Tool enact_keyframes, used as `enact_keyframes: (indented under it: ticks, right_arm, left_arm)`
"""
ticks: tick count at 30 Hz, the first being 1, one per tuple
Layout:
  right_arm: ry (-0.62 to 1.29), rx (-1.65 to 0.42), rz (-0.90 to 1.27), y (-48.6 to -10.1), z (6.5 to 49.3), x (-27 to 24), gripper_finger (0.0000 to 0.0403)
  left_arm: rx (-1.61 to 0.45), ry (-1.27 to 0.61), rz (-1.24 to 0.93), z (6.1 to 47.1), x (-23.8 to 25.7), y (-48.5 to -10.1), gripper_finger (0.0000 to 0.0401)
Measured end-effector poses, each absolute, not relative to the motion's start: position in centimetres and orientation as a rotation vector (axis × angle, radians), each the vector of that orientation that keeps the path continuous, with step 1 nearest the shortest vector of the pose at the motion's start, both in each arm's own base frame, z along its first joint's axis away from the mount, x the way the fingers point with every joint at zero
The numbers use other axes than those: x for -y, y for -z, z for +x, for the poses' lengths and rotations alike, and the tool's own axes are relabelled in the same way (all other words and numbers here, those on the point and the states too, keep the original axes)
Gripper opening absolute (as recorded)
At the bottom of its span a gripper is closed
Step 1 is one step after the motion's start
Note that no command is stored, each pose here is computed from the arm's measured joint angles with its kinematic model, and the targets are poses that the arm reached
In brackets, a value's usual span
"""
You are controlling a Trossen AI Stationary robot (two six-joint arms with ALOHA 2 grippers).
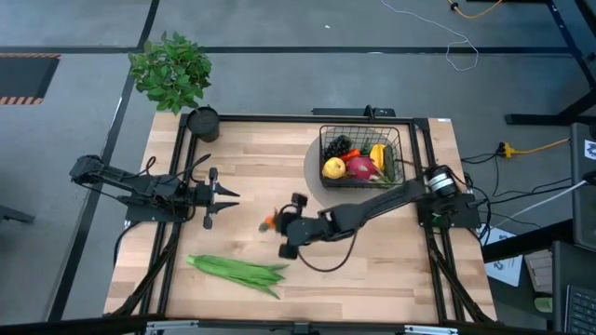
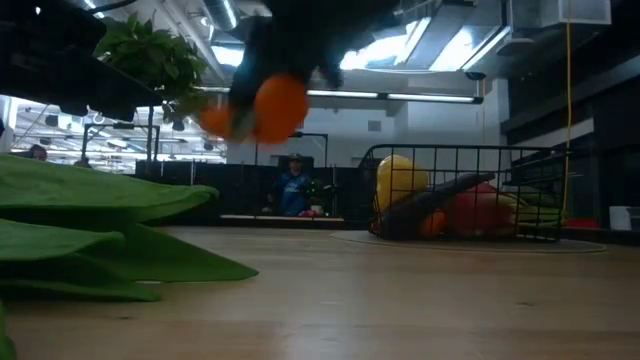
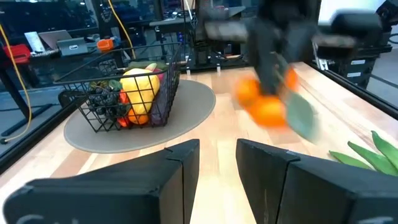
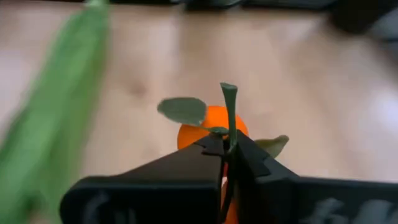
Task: Build produce basket
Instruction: Put the tangerines into the wire basket
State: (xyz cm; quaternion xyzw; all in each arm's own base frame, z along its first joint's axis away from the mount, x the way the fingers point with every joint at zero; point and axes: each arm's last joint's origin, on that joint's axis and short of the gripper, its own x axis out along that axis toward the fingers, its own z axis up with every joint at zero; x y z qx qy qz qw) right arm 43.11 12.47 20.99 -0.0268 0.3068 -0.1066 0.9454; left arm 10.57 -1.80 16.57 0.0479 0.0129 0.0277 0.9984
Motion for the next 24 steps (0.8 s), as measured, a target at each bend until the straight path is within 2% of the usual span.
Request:
enact_keyframes:
  ticks: [5,8,15,20,24]
  right_arm:
    - [0.515,-0.613,-0.31,-26.9,40.0,-11.6,0.0002]
    - [0.684,-0.636,-0.368,-29.3,37.5,-10.1,0.0001]
    - [1.013,-0.871,-0.156,-31.0,31.0,-3.6,0.0001]
    - [1.139,-0.922,-0.119,-31.5,29.7,-0.8,0.0009]
    - [1.173,-0.987,-0.119,-31.4,29.5,1.1,0.0036]
  left_arm:
    - [-0.029,-0.055,0.097,10.6,1.8,-16.5,0.0098]
    - [-0.033,-0.057,0.099,10.6,1.8,-16.5,0.0098]
    - [-0.035,-0.06,0.098,10.6,1.8,-16.5,0.0098]
    - [-0.036,-0.061,0.098,10.6,1.8,-16.5,0.0098]
    - [-0.037,-0.061,0.098,10.6,1.8,-16.5,0.0098]
